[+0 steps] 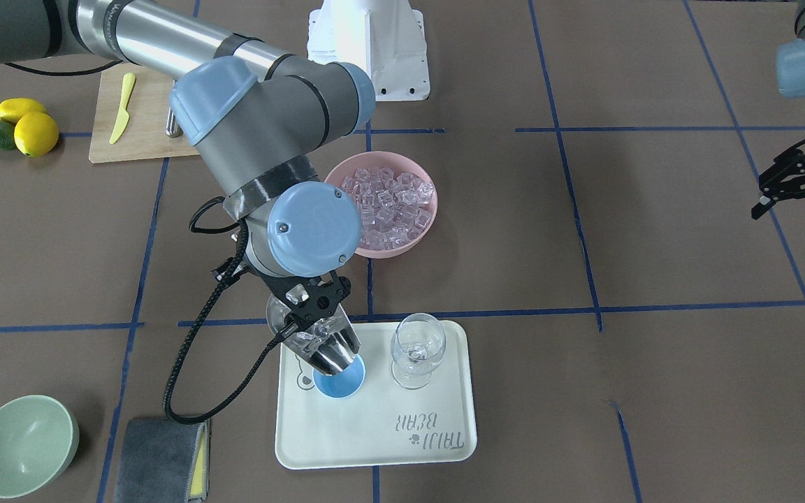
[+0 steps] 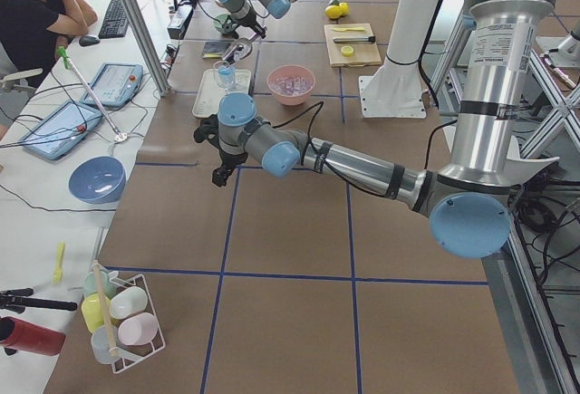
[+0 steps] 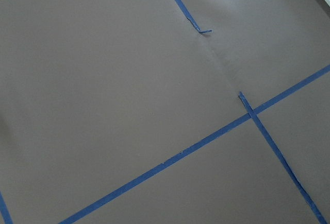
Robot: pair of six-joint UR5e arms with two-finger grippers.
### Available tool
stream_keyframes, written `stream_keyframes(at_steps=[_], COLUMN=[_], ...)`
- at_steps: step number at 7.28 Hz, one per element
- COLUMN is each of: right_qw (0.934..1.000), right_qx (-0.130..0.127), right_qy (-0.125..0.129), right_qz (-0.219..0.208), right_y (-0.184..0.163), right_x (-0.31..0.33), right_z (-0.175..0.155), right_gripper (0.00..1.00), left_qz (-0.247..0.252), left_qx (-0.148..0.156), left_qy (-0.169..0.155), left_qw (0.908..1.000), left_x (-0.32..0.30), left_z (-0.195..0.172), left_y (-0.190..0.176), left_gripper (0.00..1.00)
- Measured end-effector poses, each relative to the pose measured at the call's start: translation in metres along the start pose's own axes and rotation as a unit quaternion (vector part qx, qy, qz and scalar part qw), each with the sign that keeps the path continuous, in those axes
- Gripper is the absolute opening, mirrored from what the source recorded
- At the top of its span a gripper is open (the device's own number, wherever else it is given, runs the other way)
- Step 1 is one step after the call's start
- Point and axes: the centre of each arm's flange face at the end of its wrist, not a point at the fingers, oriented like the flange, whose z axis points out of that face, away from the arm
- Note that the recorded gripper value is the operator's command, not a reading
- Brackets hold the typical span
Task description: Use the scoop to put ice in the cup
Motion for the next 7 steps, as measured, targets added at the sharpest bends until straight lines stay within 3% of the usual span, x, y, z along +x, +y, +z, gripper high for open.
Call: stream_keyframes(at_steps=[7], right_qw=[0.9969], right_qx=[-0.057], right_qy=[0.054], right_qz=[-0.004], right_y=[0.009], right_x=[0.009], right_z=[-0.012], right_gripper=[0.00], left_qz=[0.001], left_qx=[0.000], left_qy=[0.001], left_qw=[1.0000], left_x=[0.000], left_z=[0.000], left_y=[0.000], left_gripper=[1.00])
